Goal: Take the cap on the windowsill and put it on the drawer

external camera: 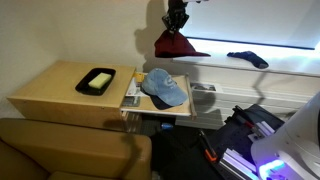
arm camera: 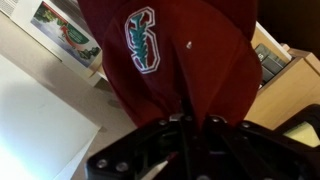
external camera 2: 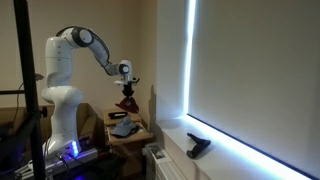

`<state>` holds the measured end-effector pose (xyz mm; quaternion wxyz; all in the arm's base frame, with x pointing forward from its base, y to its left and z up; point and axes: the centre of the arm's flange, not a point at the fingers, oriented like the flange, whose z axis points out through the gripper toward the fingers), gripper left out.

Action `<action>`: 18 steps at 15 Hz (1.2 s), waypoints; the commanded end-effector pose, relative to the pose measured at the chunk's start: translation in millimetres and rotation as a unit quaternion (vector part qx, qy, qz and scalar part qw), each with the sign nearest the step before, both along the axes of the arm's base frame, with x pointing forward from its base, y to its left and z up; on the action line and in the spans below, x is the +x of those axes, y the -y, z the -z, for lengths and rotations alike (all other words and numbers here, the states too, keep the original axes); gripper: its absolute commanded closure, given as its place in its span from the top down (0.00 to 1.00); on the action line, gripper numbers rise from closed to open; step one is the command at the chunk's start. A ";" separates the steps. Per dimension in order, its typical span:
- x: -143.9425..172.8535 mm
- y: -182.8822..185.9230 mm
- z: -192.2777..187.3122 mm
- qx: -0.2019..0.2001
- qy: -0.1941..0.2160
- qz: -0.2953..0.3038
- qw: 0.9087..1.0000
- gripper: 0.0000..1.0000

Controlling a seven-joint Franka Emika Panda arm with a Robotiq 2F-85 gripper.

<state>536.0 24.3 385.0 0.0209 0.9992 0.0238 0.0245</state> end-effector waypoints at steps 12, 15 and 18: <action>5.7 -76.6 58.9 -0.050 0.100 -0.037 0.993 0.01; -3.2 -70.8 78.5 -0.082 0.074 -0.023 0.994 0.01; 1.9 -70.8 77.4 -0.072 0.074 -0.025 0.994 0.06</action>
